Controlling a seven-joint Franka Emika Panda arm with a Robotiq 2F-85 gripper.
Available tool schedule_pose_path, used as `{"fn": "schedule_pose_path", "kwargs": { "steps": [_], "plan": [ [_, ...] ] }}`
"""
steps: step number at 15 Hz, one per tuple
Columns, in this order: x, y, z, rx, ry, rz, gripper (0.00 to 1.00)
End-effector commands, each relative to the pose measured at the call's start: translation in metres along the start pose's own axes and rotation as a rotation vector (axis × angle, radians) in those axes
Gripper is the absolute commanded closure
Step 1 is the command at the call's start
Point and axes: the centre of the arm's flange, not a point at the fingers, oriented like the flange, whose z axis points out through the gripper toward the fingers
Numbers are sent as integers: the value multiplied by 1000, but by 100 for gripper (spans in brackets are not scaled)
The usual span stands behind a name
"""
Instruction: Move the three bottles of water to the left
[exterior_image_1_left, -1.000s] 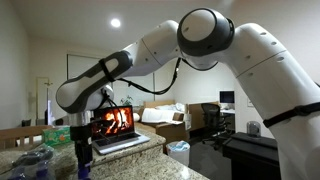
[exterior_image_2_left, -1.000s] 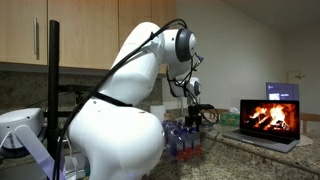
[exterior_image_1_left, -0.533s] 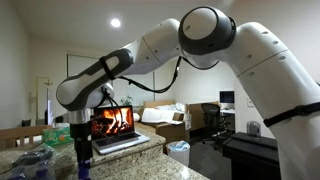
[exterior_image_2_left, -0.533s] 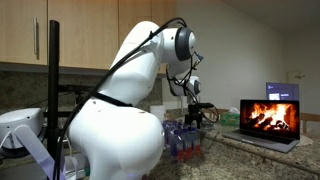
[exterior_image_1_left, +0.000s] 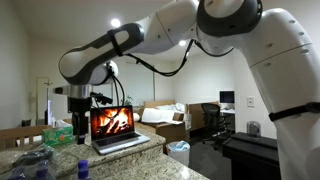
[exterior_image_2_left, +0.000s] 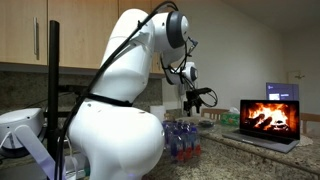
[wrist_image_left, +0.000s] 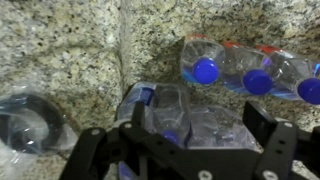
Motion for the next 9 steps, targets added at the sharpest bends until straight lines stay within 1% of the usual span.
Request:
{"fn": "schedule_pose_path", "kwargs": {
  "steps": [1, 3, 5, 7, 9],
  "plan": [
    [-39, -58, -57, -111, 5, 162, 0],
    [-64, -80, -65, -107, 1, 279, 0],
    [-93, -101, -64, -78, 0, 392, 0],
    [-120, -121, -51, -11, 14, 488, 0],
    [-148, -146, -28, 65, 40, 581, 0]
  ]
}}
